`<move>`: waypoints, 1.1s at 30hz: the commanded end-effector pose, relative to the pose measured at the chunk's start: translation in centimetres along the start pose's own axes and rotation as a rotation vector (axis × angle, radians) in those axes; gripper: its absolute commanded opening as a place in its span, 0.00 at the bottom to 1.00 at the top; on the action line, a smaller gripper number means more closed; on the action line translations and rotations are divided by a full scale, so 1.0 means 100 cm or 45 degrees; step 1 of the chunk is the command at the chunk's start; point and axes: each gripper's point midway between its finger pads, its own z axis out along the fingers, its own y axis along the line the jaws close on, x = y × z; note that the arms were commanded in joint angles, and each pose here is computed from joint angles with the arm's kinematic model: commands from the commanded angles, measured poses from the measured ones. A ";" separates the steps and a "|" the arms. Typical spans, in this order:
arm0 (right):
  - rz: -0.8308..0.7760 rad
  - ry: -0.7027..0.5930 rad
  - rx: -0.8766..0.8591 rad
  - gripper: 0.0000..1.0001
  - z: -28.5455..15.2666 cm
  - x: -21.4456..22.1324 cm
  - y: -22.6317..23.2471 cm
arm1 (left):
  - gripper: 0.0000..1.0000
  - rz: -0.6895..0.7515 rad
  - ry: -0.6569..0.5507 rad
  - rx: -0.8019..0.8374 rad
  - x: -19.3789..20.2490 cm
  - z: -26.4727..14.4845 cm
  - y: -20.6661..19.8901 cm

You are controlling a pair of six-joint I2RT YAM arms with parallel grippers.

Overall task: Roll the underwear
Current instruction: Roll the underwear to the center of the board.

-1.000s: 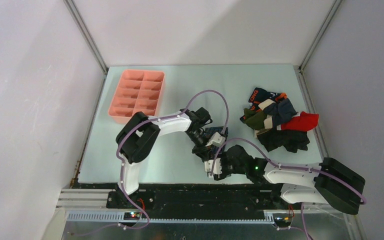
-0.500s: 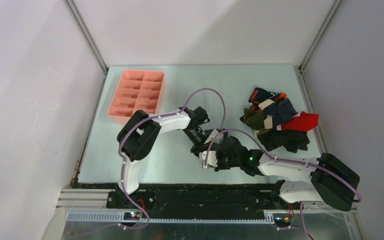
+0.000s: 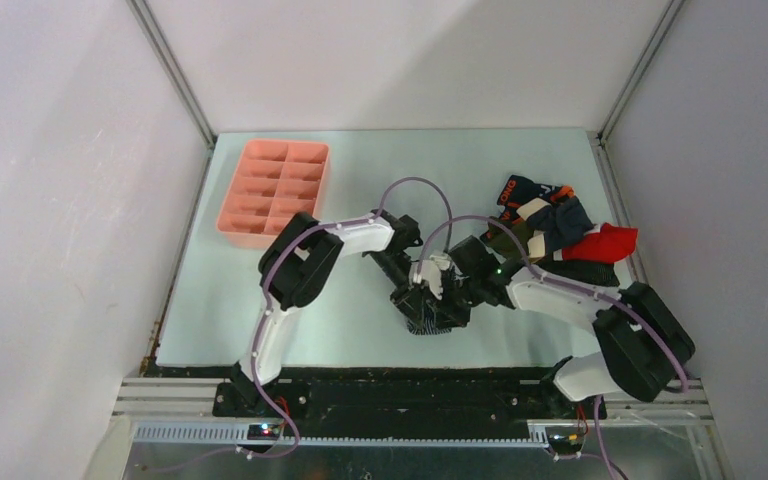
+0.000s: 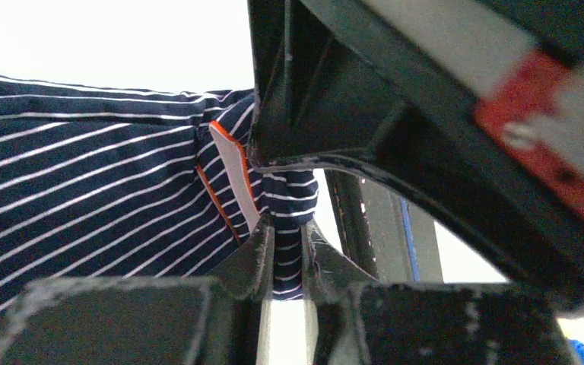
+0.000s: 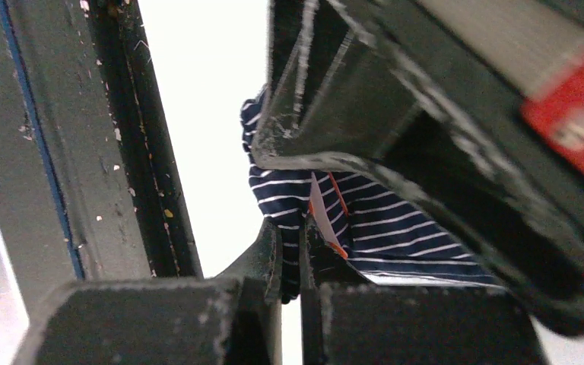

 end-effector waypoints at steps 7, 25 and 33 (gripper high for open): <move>0.404 0.251 -0.362 0.00 -0.002 0.051 0.008 | 0.04 -0.400 -0.160 -0.142 -0.011 -0.012 0.031; 0.773 0.506 -0.384 0.00 0.018 0.065 -0.024 | 0.34 -0.420 -0.720 -0.670 -0.056 -0.111 0.064; 0.899 0.542 -0.385 0.00 0.023 0.066 -0.035 | 0.38 -0.131 -0.679 -0.928 -0.045 -0.119 0.041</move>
